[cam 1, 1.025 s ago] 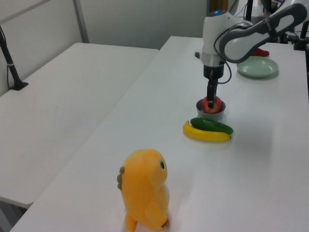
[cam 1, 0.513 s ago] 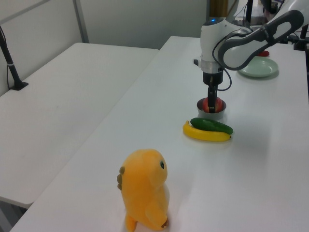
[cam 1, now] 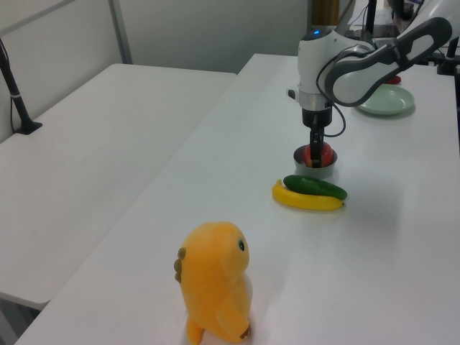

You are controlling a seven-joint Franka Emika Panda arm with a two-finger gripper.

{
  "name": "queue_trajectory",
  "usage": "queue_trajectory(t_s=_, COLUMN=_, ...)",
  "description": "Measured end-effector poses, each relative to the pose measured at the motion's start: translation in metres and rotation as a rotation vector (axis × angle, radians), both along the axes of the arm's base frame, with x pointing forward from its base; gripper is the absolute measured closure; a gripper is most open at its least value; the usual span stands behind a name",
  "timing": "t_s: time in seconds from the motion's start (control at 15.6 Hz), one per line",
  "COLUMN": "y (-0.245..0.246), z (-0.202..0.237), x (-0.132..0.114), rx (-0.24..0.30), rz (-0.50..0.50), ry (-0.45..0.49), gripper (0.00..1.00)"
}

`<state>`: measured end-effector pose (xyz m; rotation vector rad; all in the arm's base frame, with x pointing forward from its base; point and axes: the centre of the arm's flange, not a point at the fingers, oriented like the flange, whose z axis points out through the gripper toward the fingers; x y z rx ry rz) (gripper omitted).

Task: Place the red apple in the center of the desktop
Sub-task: 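Lower the gripper into the bowl and close it on the apple, then lift the apple up out of the grey bowl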

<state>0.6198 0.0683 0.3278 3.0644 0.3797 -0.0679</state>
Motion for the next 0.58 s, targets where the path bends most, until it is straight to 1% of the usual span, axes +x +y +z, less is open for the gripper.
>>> queue_trajectory(t_s=0.32, y=0.000, z=0.002, x=0.001, rx=0.001, rz=0.000, ry=-0.007, gripper=0.24)
queue_trajectory(t_s=0.45, y=0.000, z=0.012, x=0.004, rx=0.004, rz=-0.001, ry=-0.029, gripper=0.24)
queue_trajectory(t_s=0.58, y=-0.005, z=0.031, x=0.006, rx=0.009, rz=-0.009, ry=-0.062, gripper=0.24)
